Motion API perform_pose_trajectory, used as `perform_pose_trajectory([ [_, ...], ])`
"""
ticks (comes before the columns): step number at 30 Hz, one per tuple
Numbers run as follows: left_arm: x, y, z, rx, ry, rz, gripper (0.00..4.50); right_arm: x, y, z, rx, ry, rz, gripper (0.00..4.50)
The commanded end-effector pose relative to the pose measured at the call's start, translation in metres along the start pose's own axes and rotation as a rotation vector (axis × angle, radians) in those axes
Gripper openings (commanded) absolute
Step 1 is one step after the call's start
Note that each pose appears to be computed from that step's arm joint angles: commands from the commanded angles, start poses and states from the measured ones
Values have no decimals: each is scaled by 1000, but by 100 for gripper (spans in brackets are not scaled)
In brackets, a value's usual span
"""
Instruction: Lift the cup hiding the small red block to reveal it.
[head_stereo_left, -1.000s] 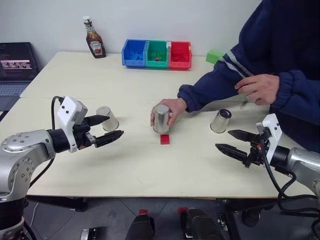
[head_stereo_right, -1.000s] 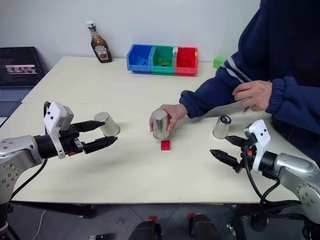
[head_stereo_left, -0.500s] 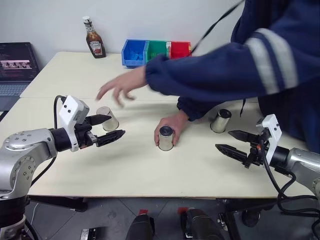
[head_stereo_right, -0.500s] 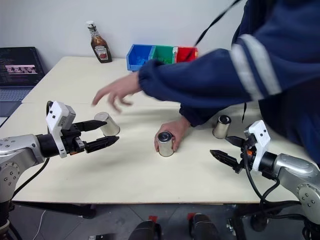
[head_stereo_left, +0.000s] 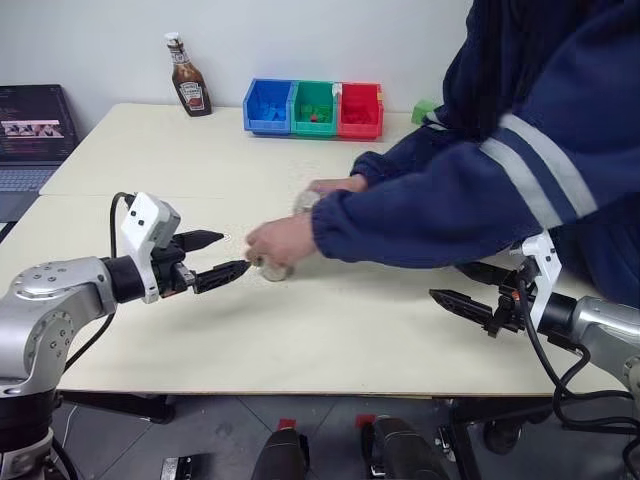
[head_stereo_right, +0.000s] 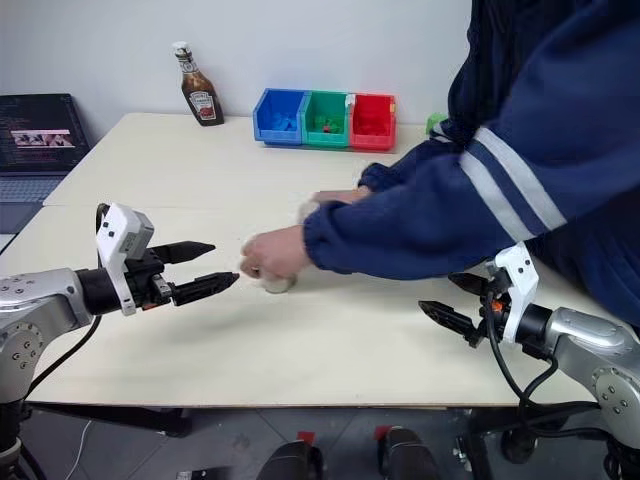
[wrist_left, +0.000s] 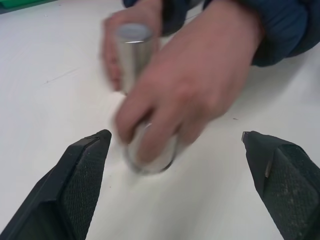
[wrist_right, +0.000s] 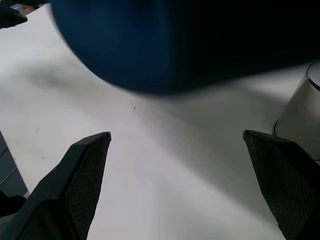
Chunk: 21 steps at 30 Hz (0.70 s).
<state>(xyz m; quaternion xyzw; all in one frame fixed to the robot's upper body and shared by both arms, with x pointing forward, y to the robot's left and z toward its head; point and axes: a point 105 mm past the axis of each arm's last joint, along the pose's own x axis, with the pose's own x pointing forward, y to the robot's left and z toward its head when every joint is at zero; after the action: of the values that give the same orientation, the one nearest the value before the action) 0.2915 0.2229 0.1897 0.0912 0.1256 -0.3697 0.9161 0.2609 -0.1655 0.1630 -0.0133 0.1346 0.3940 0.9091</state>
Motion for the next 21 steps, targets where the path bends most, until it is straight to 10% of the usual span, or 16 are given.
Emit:
perform_pose_trajectory([
  [1,-2,-1,10,47,-27,0,448,-3,6,10,-47,-31,18,450],
  [21,-23,15,4,40,-23,127,448,-5,13,14,-63,-28,70,450],
])
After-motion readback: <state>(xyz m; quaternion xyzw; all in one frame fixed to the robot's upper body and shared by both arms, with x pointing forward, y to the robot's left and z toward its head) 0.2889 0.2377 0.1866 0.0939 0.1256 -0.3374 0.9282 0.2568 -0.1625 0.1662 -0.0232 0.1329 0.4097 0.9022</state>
